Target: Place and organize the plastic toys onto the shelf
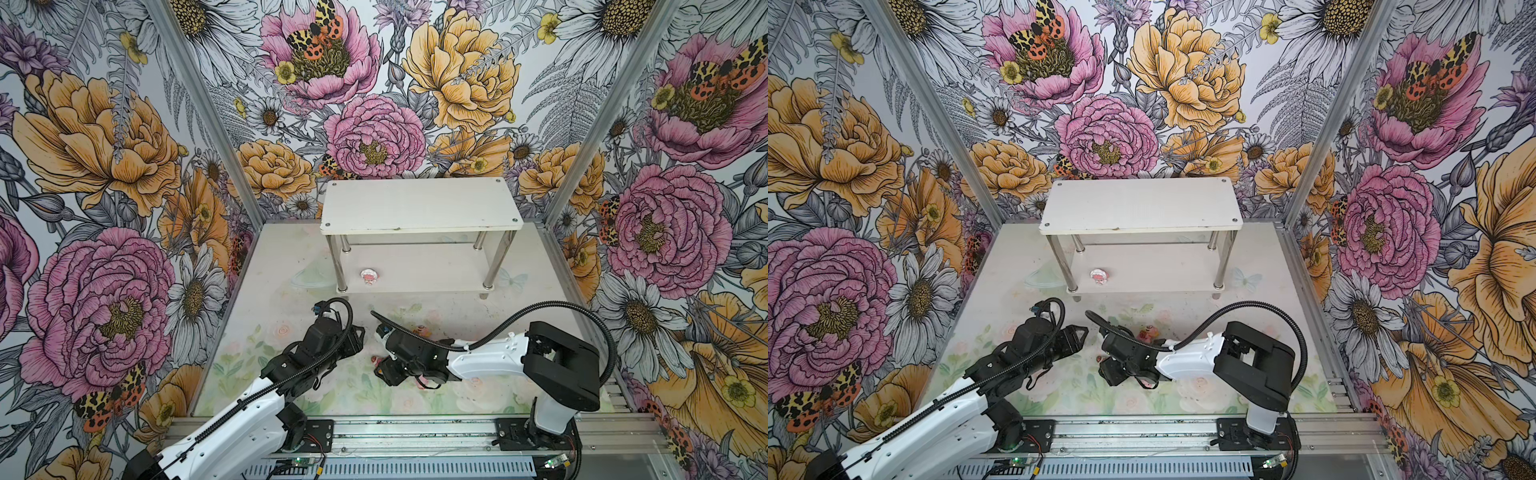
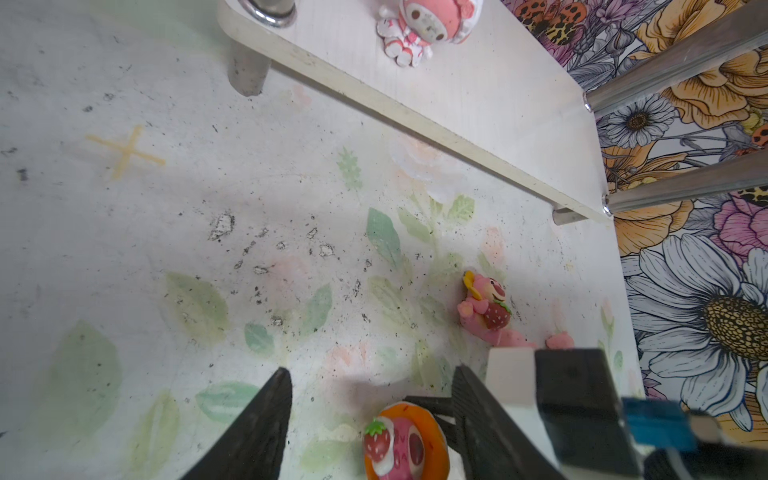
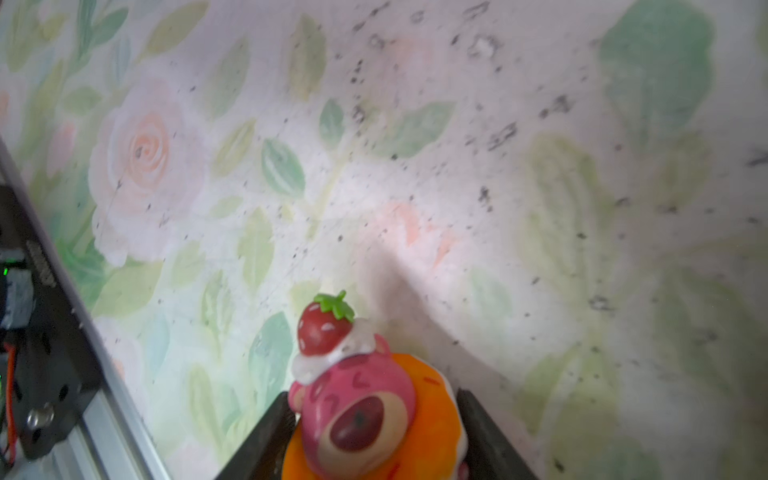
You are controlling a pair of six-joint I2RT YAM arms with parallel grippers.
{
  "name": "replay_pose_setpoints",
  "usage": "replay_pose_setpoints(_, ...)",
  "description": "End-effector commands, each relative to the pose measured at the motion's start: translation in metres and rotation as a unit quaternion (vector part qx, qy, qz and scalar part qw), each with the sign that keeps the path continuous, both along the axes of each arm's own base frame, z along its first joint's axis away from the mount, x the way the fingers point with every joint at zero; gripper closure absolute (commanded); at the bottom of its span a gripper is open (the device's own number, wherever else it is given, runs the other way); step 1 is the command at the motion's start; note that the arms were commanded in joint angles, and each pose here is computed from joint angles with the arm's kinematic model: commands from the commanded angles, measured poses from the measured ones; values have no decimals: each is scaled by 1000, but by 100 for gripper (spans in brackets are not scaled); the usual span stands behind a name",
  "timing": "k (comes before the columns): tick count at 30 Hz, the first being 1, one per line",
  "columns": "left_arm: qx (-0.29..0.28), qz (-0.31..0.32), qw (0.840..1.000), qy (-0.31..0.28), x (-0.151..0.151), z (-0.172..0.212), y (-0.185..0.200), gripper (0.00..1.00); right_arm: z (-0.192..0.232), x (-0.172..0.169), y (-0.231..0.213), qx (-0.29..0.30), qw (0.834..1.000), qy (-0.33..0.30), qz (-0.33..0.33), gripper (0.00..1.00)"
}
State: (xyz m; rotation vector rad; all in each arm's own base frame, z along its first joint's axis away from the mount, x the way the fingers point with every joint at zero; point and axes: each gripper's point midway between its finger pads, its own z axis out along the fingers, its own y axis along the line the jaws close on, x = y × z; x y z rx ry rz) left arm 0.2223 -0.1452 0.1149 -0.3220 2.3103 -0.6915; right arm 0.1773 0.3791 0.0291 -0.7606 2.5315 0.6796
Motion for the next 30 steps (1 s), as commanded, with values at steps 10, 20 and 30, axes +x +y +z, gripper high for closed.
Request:
replay_pose_setpoints(10, -26, -39, 999, -21, -13, -5, -16, 29, 11, 61, -40, 58, 979, 4, -196, 14)
replay_pose_setpoints(20, -38, -105, 992, -58, -17, -1, -64, 20, 73, 56, -50, 127, 981, -39, -144, 13)
replay_pose_setpoints(30, -5, -150, 988, -36, -4, -17, -109, 15, 107, 91, -155, 89, 956, -117, -255, 16)
